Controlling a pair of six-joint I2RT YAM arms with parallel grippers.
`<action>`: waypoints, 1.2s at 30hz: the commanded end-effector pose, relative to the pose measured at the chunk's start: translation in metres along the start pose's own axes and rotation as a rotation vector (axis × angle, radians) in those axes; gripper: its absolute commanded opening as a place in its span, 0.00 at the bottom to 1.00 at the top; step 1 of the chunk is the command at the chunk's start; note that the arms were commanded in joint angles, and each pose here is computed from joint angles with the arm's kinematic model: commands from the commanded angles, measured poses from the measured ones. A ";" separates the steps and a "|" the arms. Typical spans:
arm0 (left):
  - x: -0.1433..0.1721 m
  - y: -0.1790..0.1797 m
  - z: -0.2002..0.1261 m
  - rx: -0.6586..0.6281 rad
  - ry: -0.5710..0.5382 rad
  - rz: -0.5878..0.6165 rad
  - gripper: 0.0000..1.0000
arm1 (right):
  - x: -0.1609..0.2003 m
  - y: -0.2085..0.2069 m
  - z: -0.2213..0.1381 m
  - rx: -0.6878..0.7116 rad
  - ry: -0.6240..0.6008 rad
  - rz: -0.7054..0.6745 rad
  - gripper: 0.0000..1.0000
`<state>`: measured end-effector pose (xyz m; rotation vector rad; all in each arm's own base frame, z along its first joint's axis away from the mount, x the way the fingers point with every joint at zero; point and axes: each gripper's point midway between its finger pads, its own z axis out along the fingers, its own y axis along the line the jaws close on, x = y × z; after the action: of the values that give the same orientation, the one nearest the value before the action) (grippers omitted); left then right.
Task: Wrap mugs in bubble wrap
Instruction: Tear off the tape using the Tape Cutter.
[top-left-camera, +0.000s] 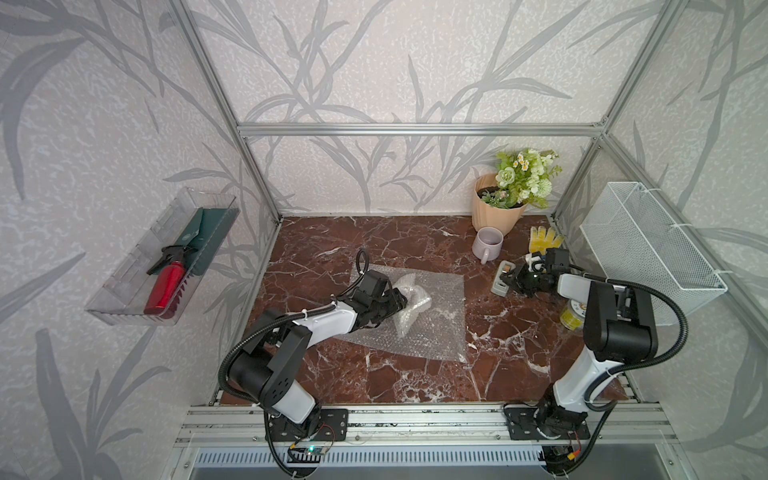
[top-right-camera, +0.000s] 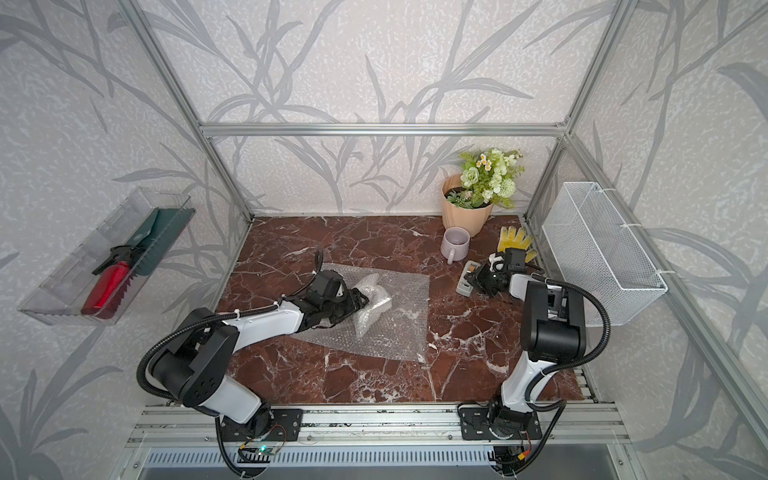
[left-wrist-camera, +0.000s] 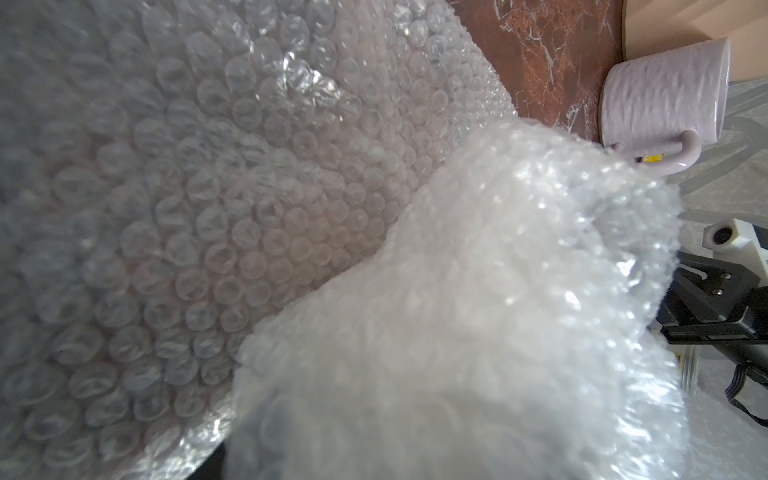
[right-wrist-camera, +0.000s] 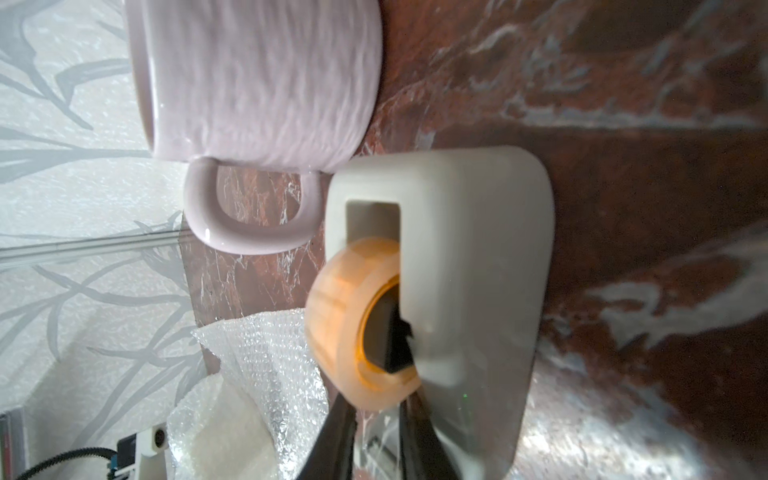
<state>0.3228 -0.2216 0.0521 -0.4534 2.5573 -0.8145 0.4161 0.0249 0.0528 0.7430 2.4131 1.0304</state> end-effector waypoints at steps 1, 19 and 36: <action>0.026 0.051 0.005 -0.192 0.080 -0.016 0.70 | 0.003 -0.013 0.006 0.007 0.001 0.031 0.16; 0.025 0.050 0.006 -0.188 0.080 -0.016 0.70 | -0.002 0.049 -0.014 -0.406 -0.022 0.024 0.00; 0.026 0.050 0.006 -0.192 0.084 -0.014 0.70 | 0.027 0.041 -0.019 -0.402 0.041 0.079 0.00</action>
<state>0.3228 -0.2217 0.0524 -0.4547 2.5627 -0.8116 0.4149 0.0389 0.0773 0.7782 2.0801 1.4523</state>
